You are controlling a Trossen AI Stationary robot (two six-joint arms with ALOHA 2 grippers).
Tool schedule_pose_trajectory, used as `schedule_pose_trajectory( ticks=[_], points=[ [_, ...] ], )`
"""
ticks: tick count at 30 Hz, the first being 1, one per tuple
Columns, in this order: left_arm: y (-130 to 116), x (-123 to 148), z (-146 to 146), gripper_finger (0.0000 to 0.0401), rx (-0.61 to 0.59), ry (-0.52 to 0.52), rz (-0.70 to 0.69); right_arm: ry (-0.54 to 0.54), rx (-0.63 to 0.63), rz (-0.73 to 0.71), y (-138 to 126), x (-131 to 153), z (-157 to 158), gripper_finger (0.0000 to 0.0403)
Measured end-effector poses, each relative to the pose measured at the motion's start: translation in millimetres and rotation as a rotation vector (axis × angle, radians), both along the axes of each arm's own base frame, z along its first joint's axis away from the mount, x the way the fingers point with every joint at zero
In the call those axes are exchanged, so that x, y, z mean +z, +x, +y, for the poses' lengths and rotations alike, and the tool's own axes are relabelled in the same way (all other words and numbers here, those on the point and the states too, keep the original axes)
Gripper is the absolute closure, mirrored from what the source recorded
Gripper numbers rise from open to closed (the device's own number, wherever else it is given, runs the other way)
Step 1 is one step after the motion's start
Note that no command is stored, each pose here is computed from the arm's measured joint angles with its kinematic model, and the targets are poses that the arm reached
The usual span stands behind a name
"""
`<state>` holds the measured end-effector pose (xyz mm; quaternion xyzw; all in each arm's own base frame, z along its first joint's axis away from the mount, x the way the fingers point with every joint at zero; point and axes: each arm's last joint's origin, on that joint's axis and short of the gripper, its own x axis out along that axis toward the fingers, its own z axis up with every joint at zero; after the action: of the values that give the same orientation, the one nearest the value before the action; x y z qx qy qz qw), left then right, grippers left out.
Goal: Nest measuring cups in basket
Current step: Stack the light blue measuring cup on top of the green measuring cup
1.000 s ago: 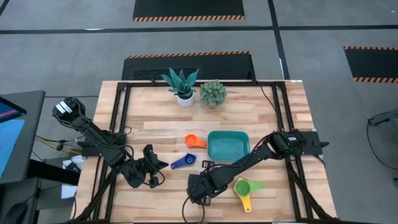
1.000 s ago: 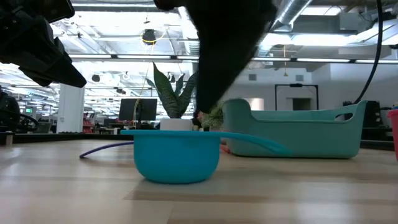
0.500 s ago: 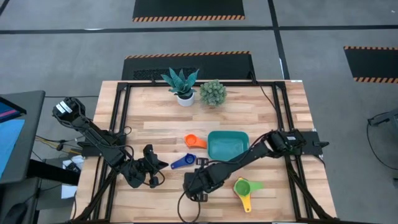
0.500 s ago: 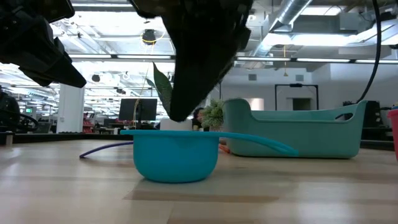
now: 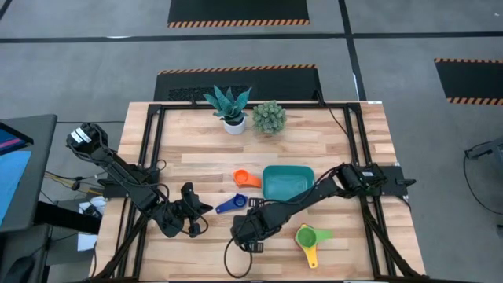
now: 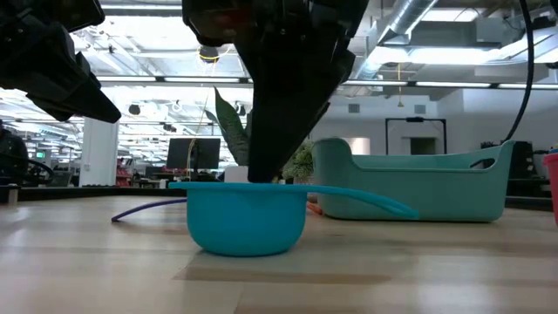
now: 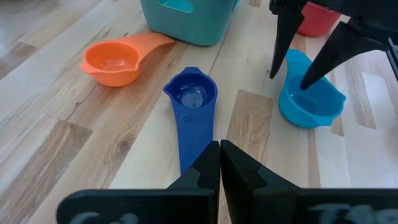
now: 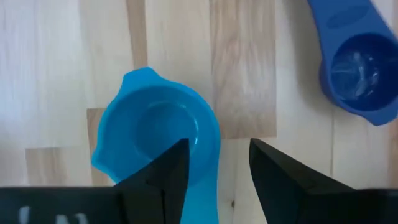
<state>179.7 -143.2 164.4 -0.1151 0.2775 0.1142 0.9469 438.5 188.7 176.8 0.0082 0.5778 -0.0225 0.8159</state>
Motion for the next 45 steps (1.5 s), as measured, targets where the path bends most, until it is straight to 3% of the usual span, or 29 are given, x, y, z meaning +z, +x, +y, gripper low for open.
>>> schedule_pose_trajectory(
  ticks=[15, 24, 28, 33, 36, 41, 45],
  points=[
    [0.0, 0.0, 0.0, 0.0401, 0.000, 0.000, 0.000, 0.015, 0.000, -0.032, 3.0, 0.8, 1.4, 0.0226],
    [0.0, 0.0, 0.0, 0.0401, -0.001, -0.001, 0.001, -0.001, -0.011, 0.013, 9.8, -27.9, -1.1, 0.0232],
    [-0.3, -0.4, -0.1, 0.0401, -0.007, -0.003, 0.009, 0.007, -0.023, 0.002, 11.4, -28.2, -1.7, 0.0267],
    [-0.7, -0.9, 0.3, 0.0401, -0.007, 0.003, 0.015, 0.043, -0.048, 0.023, 8.9, -23.8, -1.8, 0.0375],
    [-0.7, -0.9, 0.3, 0.0401, -0.007, 0.003, 0.015, 0.057, -0.081, 0.046, 5.4, -20.4, 1.5, 0.0386],
    [-1.1, -1.4, 0.8, 0.0401, -0.006, 0.009, 0.021, 0.023, -0.067, 0.082, -4.5, 16.0, 12.5, 0.0395],
    [-1.7, -2.6, 1.3, 0.0401, 0.006, -0.006, 0.022, -0.031, -0.159, 0.056, -24.2, 64.6, 22.9, 0.0397]
  ],
)
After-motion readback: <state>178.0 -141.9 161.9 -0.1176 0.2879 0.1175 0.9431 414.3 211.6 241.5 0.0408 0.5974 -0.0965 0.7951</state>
